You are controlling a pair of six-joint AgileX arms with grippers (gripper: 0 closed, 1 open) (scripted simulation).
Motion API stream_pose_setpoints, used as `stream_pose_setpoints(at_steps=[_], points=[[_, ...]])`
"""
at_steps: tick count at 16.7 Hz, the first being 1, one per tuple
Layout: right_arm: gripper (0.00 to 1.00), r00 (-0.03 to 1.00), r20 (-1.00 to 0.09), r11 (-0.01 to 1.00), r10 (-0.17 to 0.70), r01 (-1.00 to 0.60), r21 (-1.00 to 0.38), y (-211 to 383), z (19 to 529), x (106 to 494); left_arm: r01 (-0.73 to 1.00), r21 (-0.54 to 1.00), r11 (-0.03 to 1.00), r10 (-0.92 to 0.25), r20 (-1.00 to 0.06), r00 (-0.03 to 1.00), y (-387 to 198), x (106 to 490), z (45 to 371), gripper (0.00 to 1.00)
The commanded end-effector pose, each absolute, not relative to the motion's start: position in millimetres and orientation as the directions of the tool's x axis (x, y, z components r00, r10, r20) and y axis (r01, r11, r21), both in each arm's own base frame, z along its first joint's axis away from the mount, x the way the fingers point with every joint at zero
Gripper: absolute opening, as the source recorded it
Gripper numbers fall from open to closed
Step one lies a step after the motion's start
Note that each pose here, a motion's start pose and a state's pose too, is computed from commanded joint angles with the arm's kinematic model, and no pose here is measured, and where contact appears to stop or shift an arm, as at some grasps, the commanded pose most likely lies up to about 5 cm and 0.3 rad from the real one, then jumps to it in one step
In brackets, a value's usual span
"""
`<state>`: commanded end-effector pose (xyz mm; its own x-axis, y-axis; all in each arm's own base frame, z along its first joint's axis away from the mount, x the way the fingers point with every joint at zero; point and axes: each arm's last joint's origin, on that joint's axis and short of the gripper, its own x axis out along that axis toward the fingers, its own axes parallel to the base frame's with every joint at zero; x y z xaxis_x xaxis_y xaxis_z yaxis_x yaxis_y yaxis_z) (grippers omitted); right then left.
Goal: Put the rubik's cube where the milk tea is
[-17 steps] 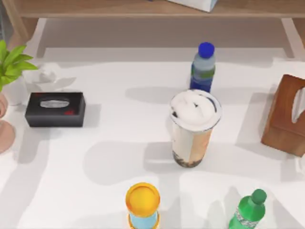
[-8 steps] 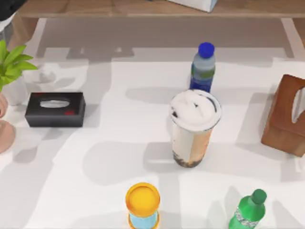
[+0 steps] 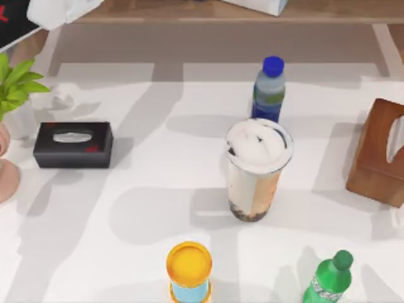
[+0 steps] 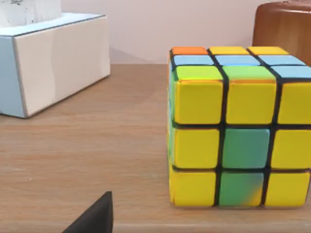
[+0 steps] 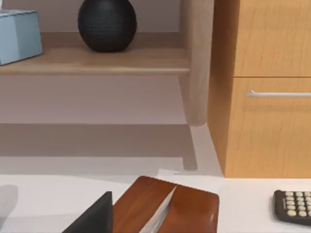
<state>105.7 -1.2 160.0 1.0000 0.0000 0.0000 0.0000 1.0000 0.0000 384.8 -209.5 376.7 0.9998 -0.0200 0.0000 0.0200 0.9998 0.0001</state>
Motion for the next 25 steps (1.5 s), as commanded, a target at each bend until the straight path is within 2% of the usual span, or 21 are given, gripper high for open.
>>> stream_pose_setpoints(at_steps=[8, 12, 17, 21, 25], points=[[1.0, 1.0, 0.0, 1.0, 0.0, 0.0, 0.0, -1, 160, 106, 0.019, 0.001, 1.0, -0.019, -0.005, 1.0, -207, 390, 381, 1.0], [1.0, 1.0, 0.0, 1.0, 0.0, 0.0, 0.0, -1, 160, 106, 0.02, -0.001, 1.0, -0.02, 0.004, 1.0, -207, 410, 388, 1.0], [1.0, 1.0, 0.0, 1.0, 0.0, 0.0, 0.0, -1, 160, 106, 0.02, -0.001, 1.0, -0.02, 0.003, 1.0, -210, 443, 378, 1.0], [1.0, 1.0, 0.0, 1.0, 0.0, 0.0, 0.0, -1, 160, 106, 0.02, 0.0, 1.0, -0.02, 0.0, 1.0, -211, 445, 377, 1.0], [1.0, 1.0, 0.0, 1.0, 0.0, 0.0, 0.0, -1, 160, 106, 0.02, 0.0, 1.0, -0.02, 0.0, 1.0, -211, 445, 377, 0.7]])
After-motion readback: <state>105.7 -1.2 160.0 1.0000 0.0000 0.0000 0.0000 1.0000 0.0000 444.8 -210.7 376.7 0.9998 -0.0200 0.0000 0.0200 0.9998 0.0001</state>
